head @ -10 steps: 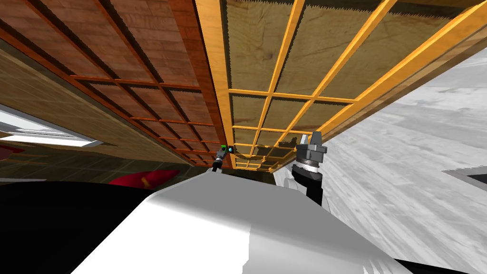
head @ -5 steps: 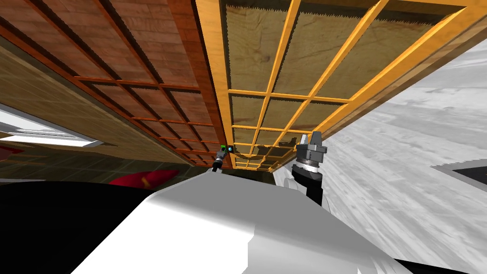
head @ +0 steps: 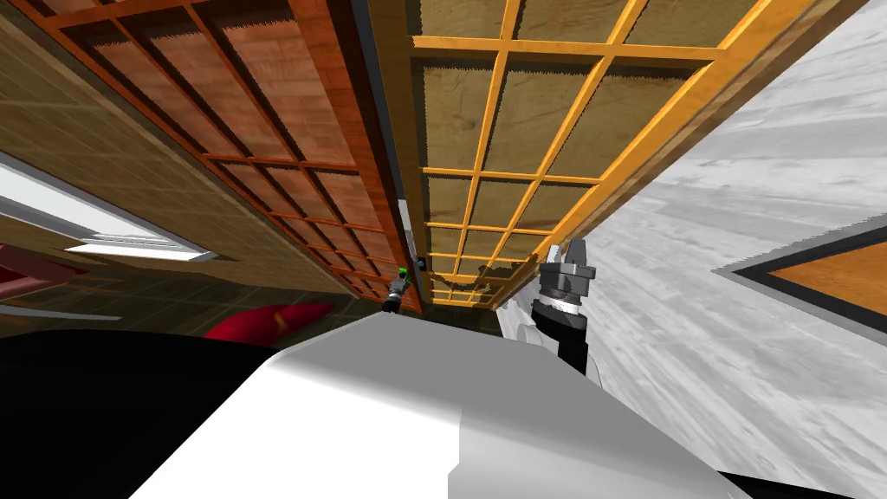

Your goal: Pull the door open

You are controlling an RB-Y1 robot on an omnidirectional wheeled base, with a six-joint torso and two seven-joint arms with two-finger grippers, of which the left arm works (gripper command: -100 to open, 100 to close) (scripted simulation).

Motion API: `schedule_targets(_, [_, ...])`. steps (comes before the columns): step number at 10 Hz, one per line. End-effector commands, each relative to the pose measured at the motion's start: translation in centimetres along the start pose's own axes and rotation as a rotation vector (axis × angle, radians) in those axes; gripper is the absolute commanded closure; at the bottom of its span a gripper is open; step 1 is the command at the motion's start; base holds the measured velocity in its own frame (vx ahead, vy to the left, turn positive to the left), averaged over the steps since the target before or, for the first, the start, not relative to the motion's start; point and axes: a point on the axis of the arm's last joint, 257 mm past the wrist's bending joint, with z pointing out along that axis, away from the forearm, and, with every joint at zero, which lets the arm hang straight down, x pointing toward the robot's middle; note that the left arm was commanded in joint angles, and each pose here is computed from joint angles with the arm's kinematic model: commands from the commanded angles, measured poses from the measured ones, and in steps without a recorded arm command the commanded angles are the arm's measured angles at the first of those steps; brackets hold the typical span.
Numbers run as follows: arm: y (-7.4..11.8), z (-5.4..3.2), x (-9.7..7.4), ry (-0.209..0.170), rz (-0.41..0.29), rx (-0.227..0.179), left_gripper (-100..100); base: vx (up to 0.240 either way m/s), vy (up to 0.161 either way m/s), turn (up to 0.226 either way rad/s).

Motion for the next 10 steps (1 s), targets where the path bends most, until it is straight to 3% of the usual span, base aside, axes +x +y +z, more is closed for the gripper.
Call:
schedule_targets(1, [0.9,-0.98,1.1,0.036,-0.003,-0.020,100,-0.130,-0.009,0.024])
schedule_targets(2, [2.1,-2.04,2.1,0.059,-0.024,-0.038,100,-0.144,-0.036,0.014])
schedule_targets(3, [2.2,-1.58,1.2,0.038,-0.018,-0.038,100,-0.125,-0.029,0.023])
schedule_targets(5, [2.1,-2.04,2.1,0.059,-0.024,-0.038,100,-0.026,-0.003,-0.002])
schedule_targets(8, [4.0,-3.81,3.5,0.093,-0.067,-0.071,100,-0.087,-0.022,0.002])
schedule_targets(9, [3.3,-2.73,1.9,0.052,-0.034,-0.024,-100,-0.184,-0.011,-0.079])
schedule_targets(10, [3.2,-2.34,1.4,0.040,-0.024,-0.008,-100,-0.192,0.021,-0.161])
